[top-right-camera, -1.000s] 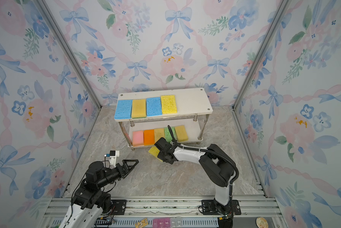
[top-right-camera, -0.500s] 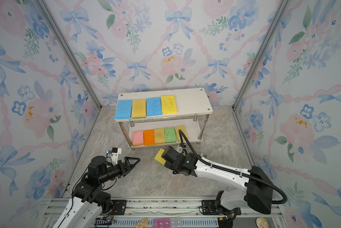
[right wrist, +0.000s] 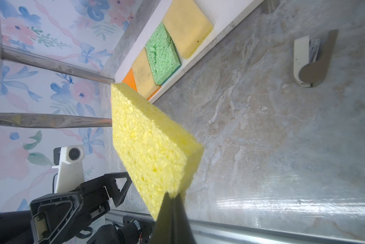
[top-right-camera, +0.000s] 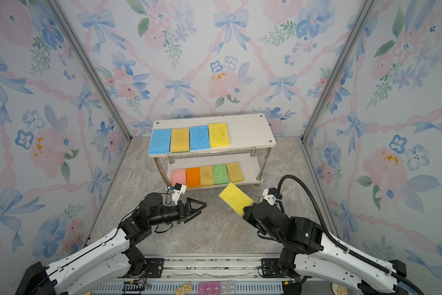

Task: Arrange cleaning sponges on a shelf
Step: Pick up the cleaning sponge at the center of the table.

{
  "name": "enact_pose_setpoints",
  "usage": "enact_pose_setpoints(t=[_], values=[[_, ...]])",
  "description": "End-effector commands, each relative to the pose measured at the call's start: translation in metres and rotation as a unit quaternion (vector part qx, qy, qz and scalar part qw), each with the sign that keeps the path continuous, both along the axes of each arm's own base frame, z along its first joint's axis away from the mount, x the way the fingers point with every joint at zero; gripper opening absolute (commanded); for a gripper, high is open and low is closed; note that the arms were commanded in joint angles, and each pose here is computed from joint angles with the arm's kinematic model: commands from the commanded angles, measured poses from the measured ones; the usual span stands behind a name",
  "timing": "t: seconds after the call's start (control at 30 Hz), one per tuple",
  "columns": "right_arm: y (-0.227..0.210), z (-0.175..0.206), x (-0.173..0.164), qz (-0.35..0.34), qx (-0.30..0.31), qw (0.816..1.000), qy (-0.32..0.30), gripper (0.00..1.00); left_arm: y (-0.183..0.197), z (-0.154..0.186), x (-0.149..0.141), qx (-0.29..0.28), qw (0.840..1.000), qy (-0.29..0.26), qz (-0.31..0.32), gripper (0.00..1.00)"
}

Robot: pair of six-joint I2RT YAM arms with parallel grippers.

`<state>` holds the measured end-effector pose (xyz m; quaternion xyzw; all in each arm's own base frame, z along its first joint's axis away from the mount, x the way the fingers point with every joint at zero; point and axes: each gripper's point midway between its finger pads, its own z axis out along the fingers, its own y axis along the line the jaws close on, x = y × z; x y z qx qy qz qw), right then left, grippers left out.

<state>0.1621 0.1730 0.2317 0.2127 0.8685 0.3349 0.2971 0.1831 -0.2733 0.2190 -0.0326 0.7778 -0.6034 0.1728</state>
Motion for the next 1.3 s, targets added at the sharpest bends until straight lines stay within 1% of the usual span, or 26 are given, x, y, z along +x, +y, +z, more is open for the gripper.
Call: enact_pose_setpoints(t=[0.0, 0.07, 0.13, 0.23, 0.33, 0.47, 0.57, 0.67, 0.77, 0.9, 0.97, 1.13, 1.2, 1.27], values=[[0.000, 0.014, -0.002, 0.024, -0.009, 1.000, -0.013, 0.00, -0.017, 0.077, 0.009, -0.079, 0.993, -0.084, -0.006, 0.98], [0.014, 0.023, -0.001, 0.048, 0.008, 0.999, -0.017, 0.00, -0.024, 0.087, 0.010, -0.084, 0.992, -0.091, -0.012, 0.98], [0.029, 0.032, 0.000, 0.070, 0.023, 0.997, -0.019, 0.00, -0.027, 0.087, 0.012, -0.085, 0.993, -0.083, -0.010, 0.98], [0.049, 0.042, 0.002, 0.099, 0.026, 0.995, -0.020, 0.00, -0.027, 0.084, 0.013, -0.087, 0.994, -0.071, -0.003, 0.98], [0.060, 0.046, 0.004, 0.110, 0.022, 0.993, -0.022, 0.00, -0.029, 0.081, 0.012, -0.085, 0.994, -0.069, -0.006, 0.98], [0.058, 0.045, 0.008, 0.097, 0.020, 0.995, -0.019, 0.00, -0.024, 0.077, 0.011, -0.085, 0.994, -0.065, 0.002, 0.98], [0.041, 0.035, 0.009, 0.062, -0.003, 0.998, -0.003, 0.00, -0.017, 0.077, 0.008, -0.090, 0.994, -0.064, 0.014, 0.98], [0.024, 0.030, 0.012, 0.025, -0.015, 1.000, -0.001, 0.00, -0.014, 0.079, 0.003, -0.096, 0.993, -0.061, 0.011, 0.98], [0.023, 0.038, 0.018, 0.007, 0.006, 1.000, -0.020, 0.00, -0.014, 0.074, -0.003, -0.092, 0.994, -0.051, 0.003, 0.98], [0.042, 0.055, 0.022, 0.029, 0.037, 0.998, -0.041, 0.00, -0.016, 0.064, -0.004, -0.080, 0.996, -0.045, 0.007, 0.98], [0.056, 0.059, 0.021, 0.056, 0.045, 0.997, -0.038, 0.00, -0.020, 0.065, -0.002, -0.074, 0.996, -0.052, 0.008, 0.98], [0.083, 0.072, 0.016, 0.097, 0.065, 0.992, -0.044, 0.00, -0.032, 0.088, 0.006, -0.070, 0.992, -0.102, 0.019, 0.98], [0.087, 0.077, 0.015, 0.101, 0.078, 0.991, -0.048, 0.00, -0.034, 0.093, 0.010, -0.069, 0.991, -0.109, 0.026, 0.95], [0.087, 0.078, 0.013, 0.101, 0.081, 0.990, -0.048, 0.00, -0.032, 0.097, 0.014, -0.071, 0.990, -0.114, 0.040, 0.89]])
